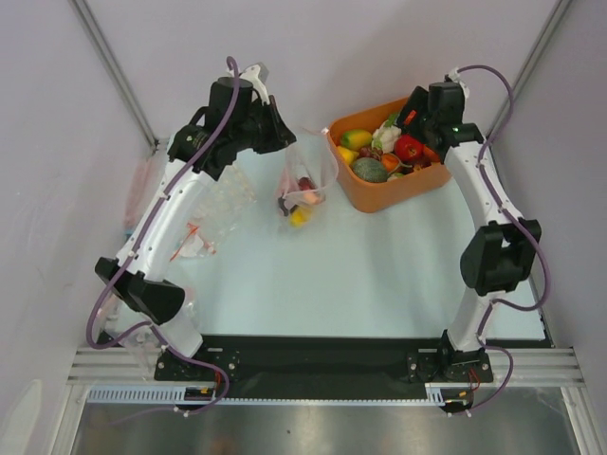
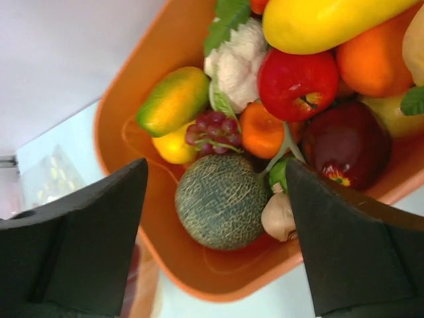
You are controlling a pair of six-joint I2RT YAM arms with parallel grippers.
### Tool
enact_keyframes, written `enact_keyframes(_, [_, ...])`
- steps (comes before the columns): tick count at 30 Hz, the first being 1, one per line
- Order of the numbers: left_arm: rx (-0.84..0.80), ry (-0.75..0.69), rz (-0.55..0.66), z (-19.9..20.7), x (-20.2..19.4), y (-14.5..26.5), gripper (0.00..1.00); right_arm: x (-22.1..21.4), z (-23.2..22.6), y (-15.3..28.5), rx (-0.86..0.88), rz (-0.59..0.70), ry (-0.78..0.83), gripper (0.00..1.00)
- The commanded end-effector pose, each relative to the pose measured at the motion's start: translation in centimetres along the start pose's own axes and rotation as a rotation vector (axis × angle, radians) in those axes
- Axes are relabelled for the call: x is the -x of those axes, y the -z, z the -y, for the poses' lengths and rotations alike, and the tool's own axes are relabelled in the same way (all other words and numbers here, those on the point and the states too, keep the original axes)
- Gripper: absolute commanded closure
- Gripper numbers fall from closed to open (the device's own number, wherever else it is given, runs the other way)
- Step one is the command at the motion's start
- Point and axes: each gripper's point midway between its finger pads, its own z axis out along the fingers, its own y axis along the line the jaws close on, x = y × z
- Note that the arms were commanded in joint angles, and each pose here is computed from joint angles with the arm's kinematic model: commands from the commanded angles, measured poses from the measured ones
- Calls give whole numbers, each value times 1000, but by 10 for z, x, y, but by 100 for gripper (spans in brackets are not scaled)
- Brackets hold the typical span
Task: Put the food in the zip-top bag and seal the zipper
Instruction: Pick up the fake vegetable from the bin.
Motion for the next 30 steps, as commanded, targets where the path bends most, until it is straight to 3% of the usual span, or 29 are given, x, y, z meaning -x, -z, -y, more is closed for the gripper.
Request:
enact_keyframes(1, [28, -44, 114, 1, 31, 22, 100, 12, -5, -17, -19, 17, -47, 9])
enact_keyframes(2, [30, -50, 111, 0, 30, 22, 100, -6, 5, -38, -56, -28, -61, 1])
enact_keyframes(3, [33, -53, 109, -1, 29, 22, 100, -13, 6, -46, -65, -46, -67, 0])
enact_keyframes(12, [61, -72, 64, -9, 17, 22, 100, -62, 5, -113, -88, -114, -174, 0])
enact_keyframes(24, [28, -6, 6, -7, -2, 13, 100, -70, 0, -149, -208, 53, -268, 0])
enact_keyframes(30, [44, -11, 3, -11, -4, 13, 100, -67, 9, -159, -274, 138, -228, 1])
